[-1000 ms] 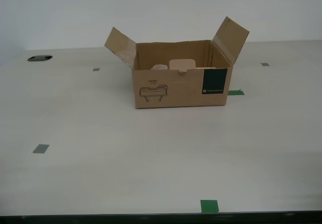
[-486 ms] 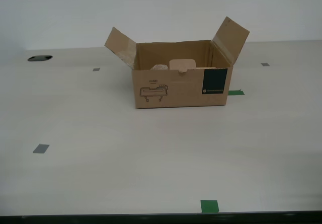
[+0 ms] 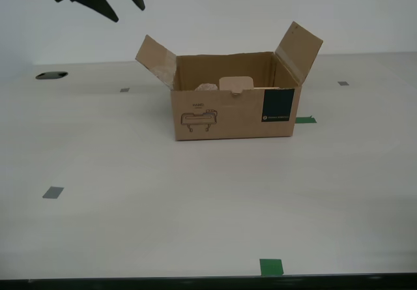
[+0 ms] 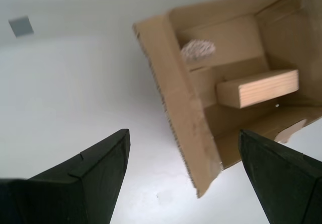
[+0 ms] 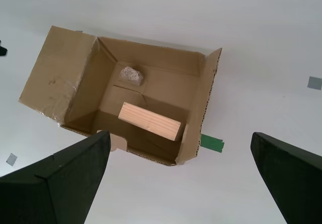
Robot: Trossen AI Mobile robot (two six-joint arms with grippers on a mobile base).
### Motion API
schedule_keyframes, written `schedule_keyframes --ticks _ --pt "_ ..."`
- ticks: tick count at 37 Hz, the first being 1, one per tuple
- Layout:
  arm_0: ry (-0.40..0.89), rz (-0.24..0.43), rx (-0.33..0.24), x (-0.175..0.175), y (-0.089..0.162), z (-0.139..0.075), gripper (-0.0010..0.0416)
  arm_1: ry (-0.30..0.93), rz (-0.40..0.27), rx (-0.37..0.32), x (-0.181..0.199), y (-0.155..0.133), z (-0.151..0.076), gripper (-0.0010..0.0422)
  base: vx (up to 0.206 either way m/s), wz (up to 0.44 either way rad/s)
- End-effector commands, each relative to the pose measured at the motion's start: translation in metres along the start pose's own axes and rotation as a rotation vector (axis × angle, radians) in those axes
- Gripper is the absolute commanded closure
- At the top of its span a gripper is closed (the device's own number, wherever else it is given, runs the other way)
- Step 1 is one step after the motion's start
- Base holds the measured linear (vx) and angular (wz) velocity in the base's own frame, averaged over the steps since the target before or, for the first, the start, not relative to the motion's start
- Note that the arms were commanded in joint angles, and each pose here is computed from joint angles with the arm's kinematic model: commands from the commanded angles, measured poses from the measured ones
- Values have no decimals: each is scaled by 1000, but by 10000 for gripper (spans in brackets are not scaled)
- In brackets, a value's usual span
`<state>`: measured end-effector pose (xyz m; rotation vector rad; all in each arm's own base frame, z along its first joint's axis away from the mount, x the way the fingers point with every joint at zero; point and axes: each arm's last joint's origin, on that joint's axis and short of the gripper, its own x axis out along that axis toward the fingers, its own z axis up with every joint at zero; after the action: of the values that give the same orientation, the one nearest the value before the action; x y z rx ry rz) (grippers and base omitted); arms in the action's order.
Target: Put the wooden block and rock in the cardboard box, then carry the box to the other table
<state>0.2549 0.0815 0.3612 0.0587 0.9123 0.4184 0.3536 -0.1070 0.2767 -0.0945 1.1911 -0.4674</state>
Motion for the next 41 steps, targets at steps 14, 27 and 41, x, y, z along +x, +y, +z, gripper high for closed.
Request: schedule_keyframes --ticks 14,27,41 --pt "45 -7 9 5 -1 -4 17 18 -133 -97 37 21 -23 121 0 0" --pt "138 -42 65 39 -21 0 16 -9 -138 -111 37 20 -20 121 0 0" --pt "225 -65 97 86 -49 3 16 -12 -145 -109 37 19 -19 121 0 0"
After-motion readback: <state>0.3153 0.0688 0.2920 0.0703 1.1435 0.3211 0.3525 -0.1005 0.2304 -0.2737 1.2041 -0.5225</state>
